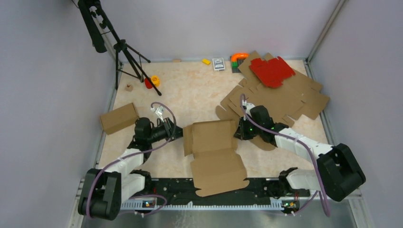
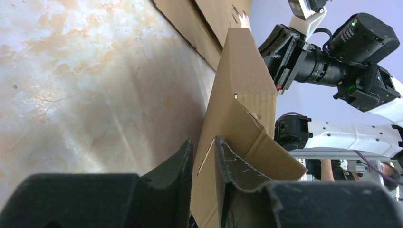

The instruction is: Fold the paper box

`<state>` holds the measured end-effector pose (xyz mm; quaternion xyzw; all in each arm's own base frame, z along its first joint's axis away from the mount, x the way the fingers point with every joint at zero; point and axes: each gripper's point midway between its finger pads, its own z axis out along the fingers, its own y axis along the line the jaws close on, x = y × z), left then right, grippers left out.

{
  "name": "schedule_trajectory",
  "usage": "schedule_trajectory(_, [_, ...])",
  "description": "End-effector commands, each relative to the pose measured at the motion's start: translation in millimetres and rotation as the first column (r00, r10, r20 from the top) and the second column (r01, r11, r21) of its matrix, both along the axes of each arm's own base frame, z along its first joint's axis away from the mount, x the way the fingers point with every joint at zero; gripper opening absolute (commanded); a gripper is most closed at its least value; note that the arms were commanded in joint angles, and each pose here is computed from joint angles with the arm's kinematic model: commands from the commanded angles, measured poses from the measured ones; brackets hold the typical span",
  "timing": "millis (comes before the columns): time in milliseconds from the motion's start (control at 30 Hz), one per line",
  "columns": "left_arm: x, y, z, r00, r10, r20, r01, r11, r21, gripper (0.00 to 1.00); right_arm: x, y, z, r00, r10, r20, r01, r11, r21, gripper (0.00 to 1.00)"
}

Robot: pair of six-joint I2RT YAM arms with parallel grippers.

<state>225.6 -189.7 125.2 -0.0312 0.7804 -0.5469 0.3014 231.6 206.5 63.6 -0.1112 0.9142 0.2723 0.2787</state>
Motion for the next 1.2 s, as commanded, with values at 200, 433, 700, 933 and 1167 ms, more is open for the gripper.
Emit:
schedule_trajectory(200, [-20,-3,9,0.998,-0.029,0.057,0.033,0.997,-0.075,0.44,26,10,25,0.997,-0.038,0.061,0.035,0.998,0.050,0.00])
schedule_trajectory(433, [-31,3,17,0.992,0.042,0.123,-0.026,0.992,-0.126,0.53,25,7,24,0.997,-0.041,0.070,0.038,0.998,0.045,0.00])
schedule_trajectory(700, [-32,2,19,0.990,0.050,0.129,-0.032,0.989,-0.142,0.53,24,17,29,0.998,-0.013,0.069,0.007,0.996,0.089,0.00])
schedule_trajectory(933, [-27,3,10,0.992,0.050,0.113,-0.040,0.995,-0.094,0.50,24,13,26,0.998,-0.020,0.066,0.016,0.998,0.067,0.00])
schedule_trajectory(1167, [-30,1,22,0.988,0.021,0.156,-0.007,0.996,-0.093,0.61,24,9,23,0.998,-0.024,0.063,0.021,0.999,0.046,0.00])
